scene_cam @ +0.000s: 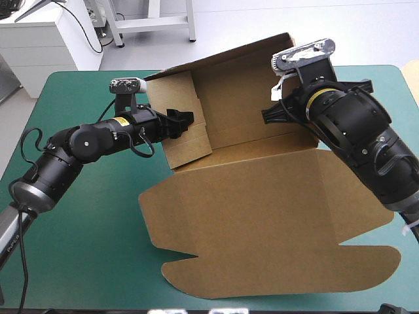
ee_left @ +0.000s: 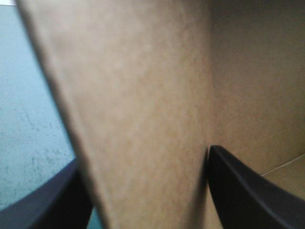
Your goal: Fold the box
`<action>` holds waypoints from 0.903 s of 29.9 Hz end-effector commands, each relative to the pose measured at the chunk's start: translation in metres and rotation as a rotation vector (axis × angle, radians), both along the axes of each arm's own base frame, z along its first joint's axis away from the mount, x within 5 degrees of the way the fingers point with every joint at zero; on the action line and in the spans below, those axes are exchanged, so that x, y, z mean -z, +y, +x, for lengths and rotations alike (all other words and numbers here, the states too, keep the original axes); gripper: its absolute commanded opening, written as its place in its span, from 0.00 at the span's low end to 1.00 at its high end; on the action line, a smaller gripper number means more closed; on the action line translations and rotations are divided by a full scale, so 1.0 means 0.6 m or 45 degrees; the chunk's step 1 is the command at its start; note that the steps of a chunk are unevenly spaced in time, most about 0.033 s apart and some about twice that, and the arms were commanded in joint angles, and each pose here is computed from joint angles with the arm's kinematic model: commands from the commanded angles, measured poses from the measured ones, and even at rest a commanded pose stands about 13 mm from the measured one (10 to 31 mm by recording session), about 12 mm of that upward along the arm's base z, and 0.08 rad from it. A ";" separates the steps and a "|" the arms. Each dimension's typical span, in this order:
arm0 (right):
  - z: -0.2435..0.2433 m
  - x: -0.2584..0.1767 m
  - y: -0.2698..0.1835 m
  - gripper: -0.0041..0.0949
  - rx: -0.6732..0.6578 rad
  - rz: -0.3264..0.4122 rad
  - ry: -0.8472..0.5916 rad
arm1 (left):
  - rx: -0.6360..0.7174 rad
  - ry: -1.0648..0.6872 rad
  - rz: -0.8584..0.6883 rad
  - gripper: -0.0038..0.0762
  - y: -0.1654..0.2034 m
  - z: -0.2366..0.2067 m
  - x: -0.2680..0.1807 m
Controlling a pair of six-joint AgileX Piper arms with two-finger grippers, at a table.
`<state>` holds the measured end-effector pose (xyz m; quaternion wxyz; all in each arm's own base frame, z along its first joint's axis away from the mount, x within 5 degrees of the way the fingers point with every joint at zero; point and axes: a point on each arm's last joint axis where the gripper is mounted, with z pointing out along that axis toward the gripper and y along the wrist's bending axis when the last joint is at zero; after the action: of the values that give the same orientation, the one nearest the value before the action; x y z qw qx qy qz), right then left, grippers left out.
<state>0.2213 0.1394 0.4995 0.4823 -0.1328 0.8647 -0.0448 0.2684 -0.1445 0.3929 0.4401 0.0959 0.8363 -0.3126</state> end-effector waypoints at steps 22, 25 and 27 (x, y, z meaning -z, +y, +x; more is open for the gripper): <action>-0.026 -0.052 -0.020 0.04 -0.017 0.070 -0.126 | 0.060 -0.243 -0.208 0.04 -0.013 -0.061 -0.086; -0.021 -0.048 -0.016 0.04 -0.018 0.061 -0.117 | 0.047 -0.241 -0.192 0.04 -0.011 -0.060 -0.086; -0.012 -0.043 -0.014 0.04 -0.004 0.053 -0.102 | 0.030 -0.217 -0.164 0.04 -0.009 -0.059 -0.085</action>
<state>0.2134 0.1264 0.5244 0.5235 -0.1238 0.8410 -0.0586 0.2563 -0.1476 0.4122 0.4992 0.1000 0.7992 -0.3196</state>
